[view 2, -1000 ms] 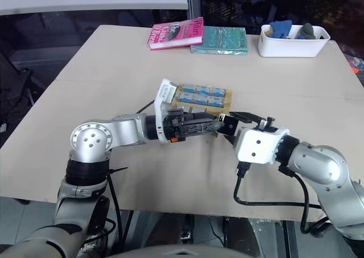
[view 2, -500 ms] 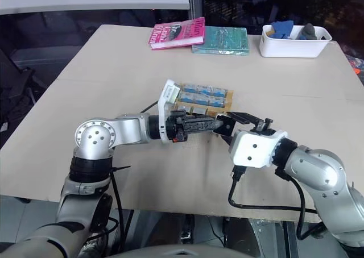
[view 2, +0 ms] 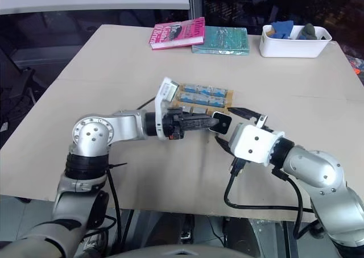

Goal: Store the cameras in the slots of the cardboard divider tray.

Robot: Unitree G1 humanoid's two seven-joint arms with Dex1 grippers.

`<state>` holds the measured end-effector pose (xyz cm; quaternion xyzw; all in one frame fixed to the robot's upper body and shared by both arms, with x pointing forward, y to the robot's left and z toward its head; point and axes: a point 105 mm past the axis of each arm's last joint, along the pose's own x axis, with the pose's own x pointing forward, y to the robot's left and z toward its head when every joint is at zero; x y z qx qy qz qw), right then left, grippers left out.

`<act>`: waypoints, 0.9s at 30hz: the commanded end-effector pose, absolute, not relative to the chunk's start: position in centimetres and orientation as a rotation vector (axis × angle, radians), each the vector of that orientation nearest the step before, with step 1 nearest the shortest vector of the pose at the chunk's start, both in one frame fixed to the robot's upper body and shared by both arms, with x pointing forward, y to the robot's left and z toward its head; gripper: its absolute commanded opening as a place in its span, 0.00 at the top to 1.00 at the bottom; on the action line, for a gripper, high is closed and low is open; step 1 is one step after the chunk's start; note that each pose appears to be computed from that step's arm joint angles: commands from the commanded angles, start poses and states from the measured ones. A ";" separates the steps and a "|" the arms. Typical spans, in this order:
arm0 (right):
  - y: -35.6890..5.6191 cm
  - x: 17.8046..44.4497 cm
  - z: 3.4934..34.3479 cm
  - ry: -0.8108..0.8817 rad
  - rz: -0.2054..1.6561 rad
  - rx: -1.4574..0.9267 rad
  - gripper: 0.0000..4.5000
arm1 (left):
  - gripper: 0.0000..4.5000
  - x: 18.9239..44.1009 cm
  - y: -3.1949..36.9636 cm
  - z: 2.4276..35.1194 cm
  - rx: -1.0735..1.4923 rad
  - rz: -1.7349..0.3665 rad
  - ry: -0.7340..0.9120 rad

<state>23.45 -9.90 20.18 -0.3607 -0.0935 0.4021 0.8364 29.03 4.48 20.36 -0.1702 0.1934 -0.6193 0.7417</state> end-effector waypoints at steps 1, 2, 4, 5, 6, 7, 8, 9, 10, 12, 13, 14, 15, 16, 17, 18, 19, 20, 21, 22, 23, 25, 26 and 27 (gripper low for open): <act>-10.9 23.0 20.5 -0.170 0.795 -0.727 0.01 | 0.85 30.4 5.4 21.8 -0.261 -1.364 0.355; -11.3 22.7 20.3 -0.149 0.788 -0.699 0.01 | 0.85 31.2 5.8 21.7 -0.205 -1.351 0.353; -12.1 22.1 20.1 -0.108 0.758 -0.578 0.01 | 0.85 32.7 6.6 21.5 -0.069 -1.328 0.348; -12.3 21.9 20.1 -0.099 0.751 -0.535 0.01 | 0.85 33.2 6.8 21.4 -0.026 -1.328 0.348; -12.6 21.8 20.1 -0.094 0.744 -0.479 0.01 | 0.85 33.7 7.0 21.2 0.034 -1.334 0.349; -13.2 21.5 20.3 -0.099 0.724 -0.417 0.01 | 0.85 34.3 7.1 21.0 0.116 -1.344 0.354; -13.6 21.3 20.4 -0.104 0.709 -0.376 0.01 | 0.85 34.8 7.1 20.8 0.177 -1.355 0.360; -14.2 21.0 20.5 -0.103 0.693 -0.341 0.01 | 0.85 35.3 7.0 20.7 0.244 -1.369 0.365; -14.6 20.6 20.4 -0.099 0.682 -0.319 0.01 | 0.85 35.7 6.7 20.5 0.306 -1.391 0.373; -15.1 20.0 20.4 -0.088 0.675 -0.294 0.01 | 0.85 36.3 6.5 20.4 0.395 -1.425 0.376; -15.3 19.8 20.3 -0.081 0.667 -0.286 0.01 | 0.85 36.7 6.3 20.3 0.433 -1.434 0.377; -15.6 19.5 20.1 -0.071 0.651 -0.283 0.01 | 0.85 37.1 6.1 20.2 0.486 -1.440 0.373; -15.8 19.3 19.9 -0.063 0.638 -0.282 0.01 | 0.85 37.5 6.0 20.0 0.539 -1.445 0.368; -16.1 19.0 19.6 -0.049 0.617 -0.273 0.01 | 0.85 37.9 5.5 20.0 0.607 -1.455 0.358; -16.2 18.7 19.3 -0.039 0.602 -0.262 0.01 | 0.85 38.2 5.1 20.0 0.658 -1.465 0.350; -16.2 18.5 19.1 -0.033 0.593 -0.247 0.01 | 0.85 38.4 4.6 20.1 0.694 -1.475 0.342; -16.2 18.3 19.0 -0.029 0.587 -0.239 0.01 | 0.85 38.6 4.2 20.1 0.723 -1.483 0.338; -16.2 18.2 19.0 -0.030 0.579 -0.238 0.01 | 0.85 38.8 3.9 20.2 0.751 -1.485 0.331; -16.2 18.1 19.0 -0.031 0.574 -0.236 0.01 | 0.85 39.0 3.7 20.3 0.775 -1.484 0.325; -16.1 18.0 19.1 -0.036 0.573 -0.238 0.01 | 0.85 39.2 3.6 20.3 0.803 -1.478 0.320; -16.0 17.9 19.1 -0.041 0.576 -0.238 0.01 | 0.85 39.4 3.5 20.3 0.829 -1.477 0.317; -15.7 17.7 19.2 -0.046 0.579 -0.236 0.01 | 0.85 39.5 3.1 20.3 0.874 -1.487 0.309; -15.6 17.6 19.2 -0.052 0.581 -0.225 0.01 | 0.85 39.4 2.8 20.4 0.878 -1.499 0.304; -15.5 17.5 19.3 -0.058 0.582 -0.217 0.01 | 0.85 39.3 2.6 20.5 0.887 -1.510 0.299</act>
